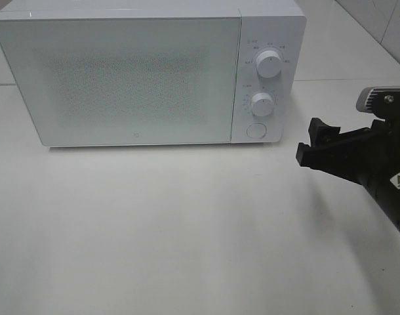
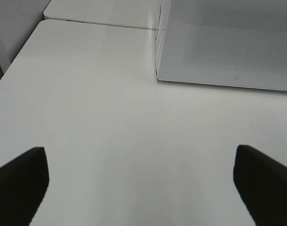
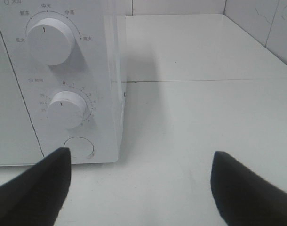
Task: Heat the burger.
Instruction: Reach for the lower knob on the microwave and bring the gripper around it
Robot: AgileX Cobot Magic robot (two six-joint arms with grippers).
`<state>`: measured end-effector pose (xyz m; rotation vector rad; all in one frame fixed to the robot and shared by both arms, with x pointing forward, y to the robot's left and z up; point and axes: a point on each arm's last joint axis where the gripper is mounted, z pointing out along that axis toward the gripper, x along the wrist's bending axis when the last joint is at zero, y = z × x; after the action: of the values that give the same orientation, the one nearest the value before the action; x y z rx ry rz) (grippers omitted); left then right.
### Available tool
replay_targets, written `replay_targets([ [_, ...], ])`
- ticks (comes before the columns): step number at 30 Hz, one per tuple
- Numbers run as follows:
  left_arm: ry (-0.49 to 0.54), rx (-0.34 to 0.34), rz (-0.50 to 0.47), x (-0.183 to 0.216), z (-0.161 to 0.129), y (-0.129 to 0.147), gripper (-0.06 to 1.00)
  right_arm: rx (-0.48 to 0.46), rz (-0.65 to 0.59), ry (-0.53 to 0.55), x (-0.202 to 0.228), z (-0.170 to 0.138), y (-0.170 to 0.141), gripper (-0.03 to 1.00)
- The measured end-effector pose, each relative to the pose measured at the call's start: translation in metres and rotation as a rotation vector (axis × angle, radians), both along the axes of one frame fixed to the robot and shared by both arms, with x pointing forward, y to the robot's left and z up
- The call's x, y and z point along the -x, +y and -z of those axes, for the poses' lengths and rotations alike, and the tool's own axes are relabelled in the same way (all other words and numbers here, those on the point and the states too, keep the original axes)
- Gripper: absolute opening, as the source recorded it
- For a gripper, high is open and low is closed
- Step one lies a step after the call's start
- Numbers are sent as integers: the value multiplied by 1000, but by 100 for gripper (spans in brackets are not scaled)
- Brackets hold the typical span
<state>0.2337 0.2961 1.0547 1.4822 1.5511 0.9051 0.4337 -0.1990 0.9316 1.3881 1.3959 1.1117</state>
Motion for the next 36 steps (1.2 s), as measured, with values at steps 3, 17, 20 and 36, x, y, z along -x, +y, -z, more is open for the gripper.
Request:
replay_targets([
  [3, 0, 0, 0, 0, 0, 0, 99, 7, 12, 3, -1, 0, 7, 76],
  [17, 0, 0, 0, 0, 0, 0, 99, 42, -56, -25, -14, -3, 45, 76],
  [20, 0, 0, 0, 0, 0, 0, 99, 35, -55, -26, -18, -3, 50, 76],
  [36, 0, 0, 0, 0, 0, 0, 99, 34, -48, -16, -25, 6, 57, 76],
])
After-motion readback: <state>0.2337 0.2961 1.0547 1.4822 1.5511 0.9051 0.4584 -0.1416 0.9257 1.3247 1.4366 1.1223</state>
